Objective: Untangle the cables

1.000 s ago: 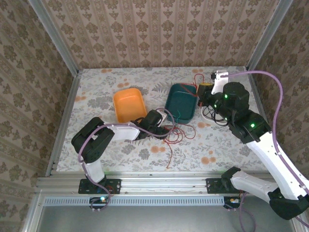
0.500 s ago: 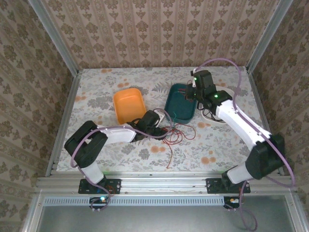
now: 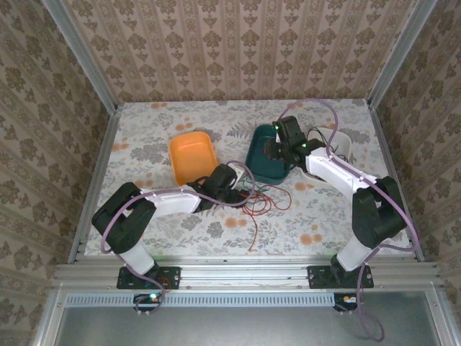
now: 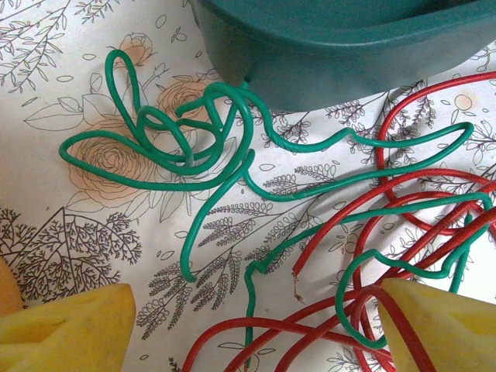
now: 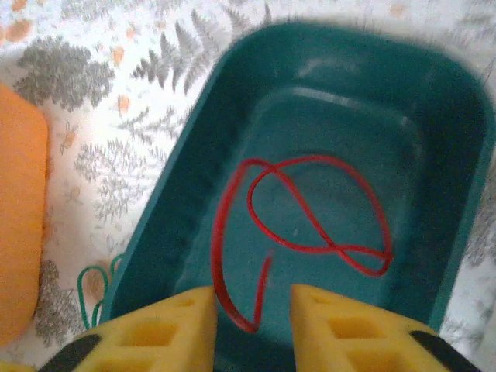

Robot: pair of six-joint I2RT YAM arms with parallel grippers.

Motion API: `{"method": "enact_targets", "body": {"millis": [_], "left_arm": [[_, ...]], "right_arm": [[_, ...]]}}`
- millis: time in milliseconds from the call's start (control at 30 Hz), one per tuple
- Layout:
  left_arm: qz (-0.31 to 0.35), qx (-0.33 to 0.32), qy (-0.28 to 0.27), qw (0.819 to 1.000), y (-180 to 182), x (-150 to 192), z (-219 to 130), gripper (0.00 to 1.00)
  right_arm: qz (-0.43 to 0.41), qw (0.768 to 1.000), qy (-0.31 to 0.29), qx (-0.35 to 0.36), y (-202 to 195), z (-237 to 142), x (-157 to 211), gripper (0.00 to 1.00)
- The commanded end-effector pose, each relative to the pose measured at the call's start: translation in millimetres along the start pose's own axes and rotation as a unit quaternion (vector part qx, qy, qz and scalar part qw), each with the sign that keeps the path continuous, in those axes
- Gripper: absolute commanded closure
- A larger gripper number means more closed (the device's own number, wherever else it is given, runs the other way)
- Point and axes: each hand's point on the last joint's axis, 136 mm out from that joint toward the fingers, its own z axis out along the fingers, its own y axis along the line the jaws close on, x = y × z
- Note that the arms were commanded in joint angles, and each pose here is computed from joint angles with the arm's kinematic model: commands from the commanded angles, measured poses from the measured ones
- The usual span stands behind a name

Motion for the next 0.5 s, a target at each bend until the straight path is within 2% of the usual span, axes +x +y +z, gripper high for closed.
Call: {"method": "enact_targets", "body": {"millis": [0,100,233,467], "left_arm": [[-0.002,-0.008,0.008,1.0,2,6,-5,0.17],[0.002,-0.011,0.007,1.0,2,5,-5,0.17],[0.004,-0.015,0.004,1.0,4,3,-5,0.17],[0.002,-0.015,-0.001,1.0,4,-1,-2,0.17]], "right_arm": [[0.017,0.999,-0.018,-0.025,6,-24,-1,0.57],[0.023,0.999,-0.039,-0.011,-4,-48,-1,0.52],[0.034,0.998,-0.044,0.002,-16,-75,13,0.52],[0.074,0.997,0.011,0.002,-36,-82,87,0.53]]}}
